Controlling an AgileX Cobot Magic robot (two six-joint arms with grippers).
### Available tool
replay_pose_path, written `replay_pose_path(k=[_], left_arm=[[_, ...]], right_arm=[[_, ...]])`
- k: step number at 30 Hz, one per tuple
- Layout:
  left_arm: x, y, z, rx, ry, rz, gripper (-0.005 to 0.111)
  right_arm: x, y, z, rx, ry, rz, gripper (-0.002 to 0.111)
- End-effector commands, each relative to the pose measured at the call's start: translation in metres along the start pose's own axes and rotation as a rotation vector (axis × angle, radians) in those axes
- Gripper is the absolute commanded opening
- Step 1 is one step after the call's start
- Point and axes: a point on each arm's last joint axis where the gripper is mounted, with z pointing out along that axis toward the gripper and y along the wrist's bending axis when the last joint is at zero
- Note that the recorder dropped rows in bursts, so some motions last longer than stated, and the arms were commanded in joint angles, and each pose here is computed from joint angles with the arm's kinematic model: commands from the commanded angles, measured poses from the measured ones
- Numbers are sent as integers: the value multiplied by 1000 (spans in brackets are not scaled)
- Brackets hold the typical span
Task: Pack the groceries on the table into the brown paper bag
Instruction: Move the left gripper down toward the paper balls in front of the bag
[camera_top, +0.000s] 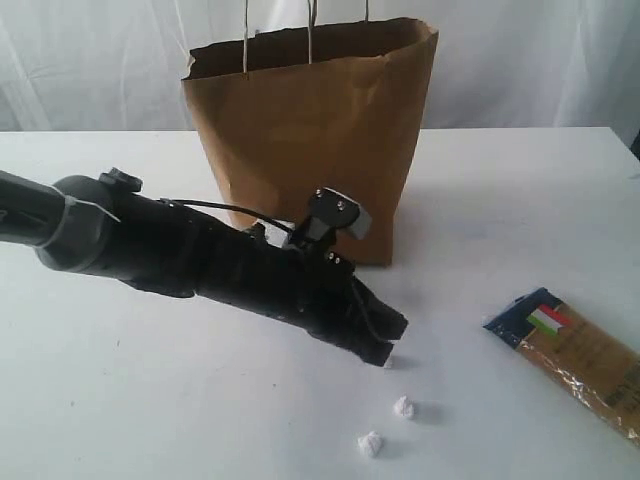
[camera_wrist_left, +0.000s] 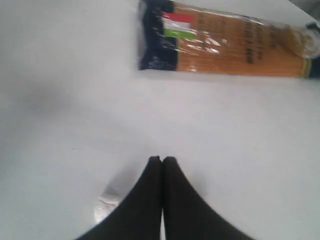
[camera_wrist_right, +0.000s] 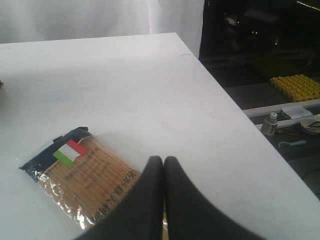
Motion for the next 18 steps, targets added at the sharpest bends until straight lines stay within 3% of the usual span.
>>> replay_pose_path(k=[1,5,9,14,18], left_arm=[[7,-3,1,28,86,253,9],[10,2,2,-20,118,348,33],[11,-3,2,43,113,452,53],[16,0,6,52,124,552,55],[25,5,13,63,150,569,55]], right_arm=[[1,0,0,-2,-12,-4,0],[1,0,0,-2,-12,-4,0],[1,0,0,-2,-12,-4,0],[1,0,0,-2,-12,-4,0],[1,0,0,-2,-12,-4,0]])
